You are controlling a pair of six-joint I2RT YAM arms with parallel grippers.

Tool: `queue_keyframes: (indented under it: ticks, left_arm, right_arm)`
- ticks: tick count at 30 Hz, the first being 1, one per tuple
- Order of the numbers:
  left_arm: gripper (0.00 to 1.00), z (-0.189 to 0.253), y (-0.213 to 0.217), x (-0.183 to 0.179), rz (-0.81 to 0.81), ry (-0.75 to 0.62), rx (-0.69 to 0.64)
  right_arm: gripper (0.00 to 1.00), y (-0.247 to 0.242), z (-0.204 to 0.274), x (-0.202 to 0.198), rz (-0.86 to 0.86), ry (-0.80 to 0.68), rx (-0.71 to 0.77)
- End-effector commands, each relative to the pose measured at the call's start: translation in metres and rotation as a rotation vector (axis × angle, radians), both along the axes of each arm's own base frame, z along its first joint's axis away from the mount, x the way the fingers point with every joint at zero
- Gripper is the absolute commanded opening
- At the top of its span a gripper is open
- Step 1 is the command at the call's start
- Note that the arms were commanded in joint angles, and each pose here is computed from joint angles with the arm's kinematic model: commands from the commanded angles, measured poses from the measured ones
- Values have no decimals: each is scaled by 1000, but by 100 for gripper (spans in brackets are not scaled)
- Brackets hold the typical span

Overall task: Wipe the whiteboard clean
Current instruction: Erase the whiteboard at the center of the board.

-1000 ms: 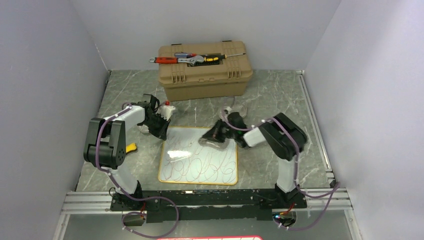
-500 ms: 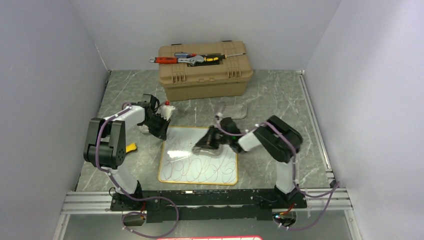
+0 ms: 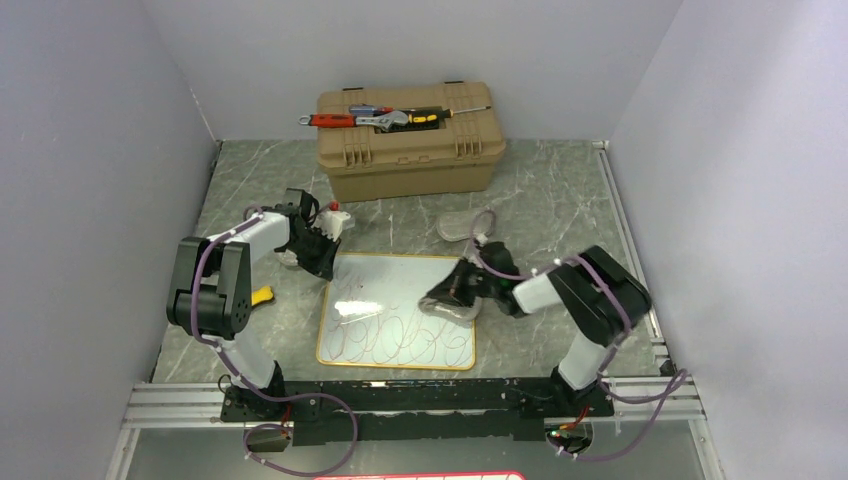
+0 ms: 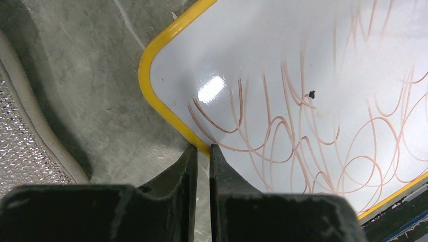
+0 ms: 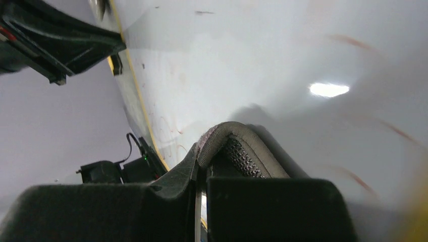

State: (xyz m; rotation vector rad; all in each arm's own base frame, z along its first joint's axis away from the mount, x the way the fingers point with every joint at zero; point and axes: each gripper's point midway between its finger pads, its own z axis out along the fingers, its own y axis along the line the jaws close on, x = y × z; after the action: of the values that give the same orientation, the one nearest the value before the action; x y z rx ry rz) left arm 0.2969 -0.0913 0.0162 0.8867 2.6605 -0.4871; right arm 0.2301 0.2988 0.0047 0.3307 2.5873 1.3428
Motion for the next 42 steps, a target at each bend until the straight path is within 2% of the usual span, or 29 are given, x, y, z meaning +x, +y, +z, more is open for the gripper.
queue_keyframes:
  ticks: [1,3,5,9,12,14,16,20,23,26,32,35,38,42]
  left_arm:
    - [8,-25,-6,-25,-68,70,8]
    - [8,-24,-7,-24,-69,68,3]
    - [8,-24,-7,-25,-69,70,3]
    - [8,-23,-6,-24,-69,67,8]
    - [8,-23,-7,-22,-66,65,6]
    - [8,-24,-6,-22,-67,67,11]
    - [8,-25,-5,-23,-70,68,14]
    - [8,-24,-5,-24,-76,59,14]
    - [8,-22,-5,-25,-82,53,10]
    - [8,-20,-6,-26,-85,46,3]
    - [8,-19,-9,-26,-79,46,-11]
    - [8,-18,-9,-25,-77,44,-14]
    - [8,-16,-8,-27,-78,46,-13]
    - [8,-13,-7,-29,-89,31,-7]
  right_arm:
    - [0,-130,-107,-95,-121,313,-531]
    - [0,-105,-107,-94,-62,310,-486]
    - [0,-51,-101,-74,27,260,-428]
    - [0,60,-93,-60,240,174,-363]
    - [0,94,-92,-64,361,131,-379]
    - [0,80,-91,-75,382,147,-383]
    - [0,41,-93,-90,345,184,-411]
    - [0,-73,-101,-132,148,315,-483]
    - [0,-127,-105,-153,35,359,-539]
    - [0,-108,-103,-133,36,335,-525]
    - [0,51,-92,-66,250,187,-431]
    - [0,102,-97,-40,266,179,-376]
    - [0,94,-105,-4,176,185,-399]
    - [0,20,-94,44,-76,171,-402]
